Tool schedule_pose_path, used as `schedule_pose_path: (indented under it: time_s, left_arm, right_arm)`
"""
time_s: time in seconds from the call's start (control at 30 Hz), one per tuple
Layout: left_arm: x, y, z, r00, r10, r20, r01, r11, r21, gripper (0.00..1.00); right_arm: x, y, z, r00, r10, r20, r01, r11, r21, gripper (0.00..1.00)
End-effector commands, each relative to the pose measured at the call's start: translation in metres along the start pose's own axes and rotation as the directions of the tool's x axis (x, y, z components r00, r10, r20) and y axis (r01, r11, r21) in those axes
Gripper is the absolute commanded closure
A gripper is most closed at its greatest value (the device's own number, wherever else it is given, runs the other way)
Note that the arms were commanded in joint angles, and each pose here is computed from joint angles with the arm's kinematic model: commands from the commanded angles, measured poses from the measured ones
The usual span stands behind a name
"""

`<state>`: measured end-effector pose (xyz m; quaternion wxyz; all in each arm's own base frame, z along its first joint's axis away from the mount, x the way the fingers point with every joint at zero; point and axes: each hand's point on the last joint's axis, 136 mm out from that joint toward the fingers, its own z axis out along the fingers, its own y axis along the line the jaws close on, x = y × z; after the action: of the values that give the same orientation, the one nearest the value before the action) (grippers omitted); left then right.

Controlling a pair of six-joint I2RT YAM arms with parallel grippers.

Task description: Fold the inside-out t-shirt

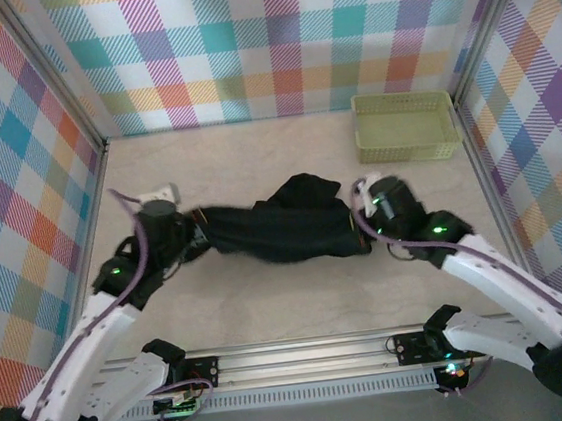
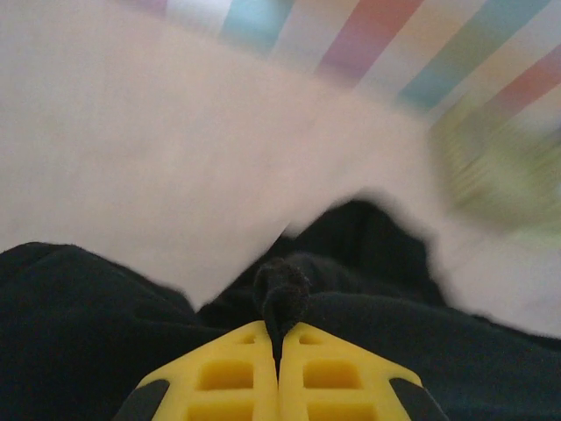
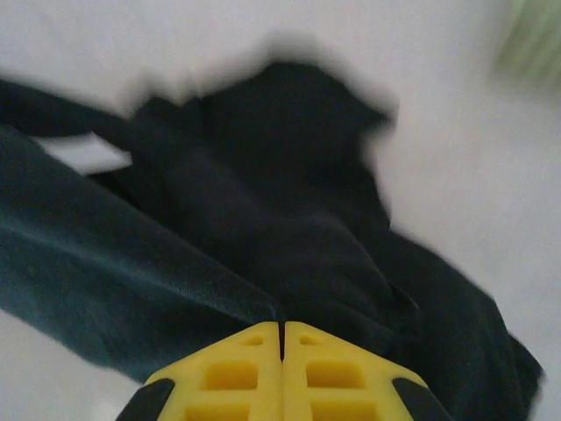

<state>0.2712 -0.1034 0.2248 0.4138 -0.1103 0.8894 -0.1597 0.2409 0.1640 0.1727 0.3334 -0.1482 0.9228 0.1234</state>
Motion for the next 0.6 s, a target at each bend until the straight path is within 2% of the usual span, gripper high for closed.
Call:
schedule_pose_path:
  time_s: [0.0, 0.1, 0.13, 0.17, 0.2, 0.27, 0.37, 0.43, 0.57]
  left_arm:
    - [0.069, 0.035, 0.021, 0.982, -0.067, -0.177, 0.053, 0.995, -0.082, 1.00]
    - [0.105, 0.046, 0.033, 0.955, -0.082, -0.285, 0.055, 0.993, -0.103, 0.99]
    - [0.110, 0.049, 0.034, 0.949, -0.084, -0.303, 0.050, 0.992, -0.115, 0.95]
    - [0.112, 0.050, 0.034, 0.945, -0.081, -0.316, 0.043, 0.991, -0.126, 0.89]
    - [0.111, 0.051, 0.033, 0.944, -0.071, -0.323, 0.028, 0.990, -0.137, 0.79]
    - [0.099, 0.052, 0.027, 0.951, -0.059, -0.304, 0.009, 0.987, -0.161, 0.58]
    - [0.074, 0.049, 0.020, 0.967, -0.044, -0.250, -0.005, 0.981, -0.192, 0.30]
    - [0.063, 0.051, 0.021, 0.970, -0.046, -0.240, -0.011, 0.973, -0.230, 0.20]
    - [0.060, 0.057, 0.043, 0.952, -0.083, -0.295, -0.010, 0.953, -0.301, 0.15]
  right_arm:
    - [0.075, 0.008, 0.025, 0.961, 0.168, -0.221, -0.181, 0.983, -0.037, 0.99]
    - [0.103, 0.010, 0.032, 0.931, 0.215, -0.296, -0.236, 0.971, -0.036, 0.85]
    - [0.106, 0.008, 0.030, 0.928, 0.219, -0.303, -0.237, 0.971, -0.024, 0.79]
    - [0.105, 0.007, 0.027, 0.929, 0.214, -0.302, -0.231, 0.973, -0.020, 0.72]
    - [0.102, 0.006, 0.023, 0.932, 0.208, -0.297, -0.221, 0.975, -0.013, 0.60]
    - [0.091, -0.001, 0.012, 0.943, 0.203, -0.265, -0.204, 0.979, 0.023, 0.42]
    - [0.074, -0.019, -0.001, 0.957, 0.213, -0.197, -0.194, 0.975, 0.109, 0.37]
    - [0.066, -0.032, -0.005, 0.950, 0.266, -0.163, -0.238, 0.956, 0.171, 0.36]
    - [0.064, -0.049, 0.008, 0.913, 0.376, -0.158, -0.343, 0.917, 0.204, 0.36]
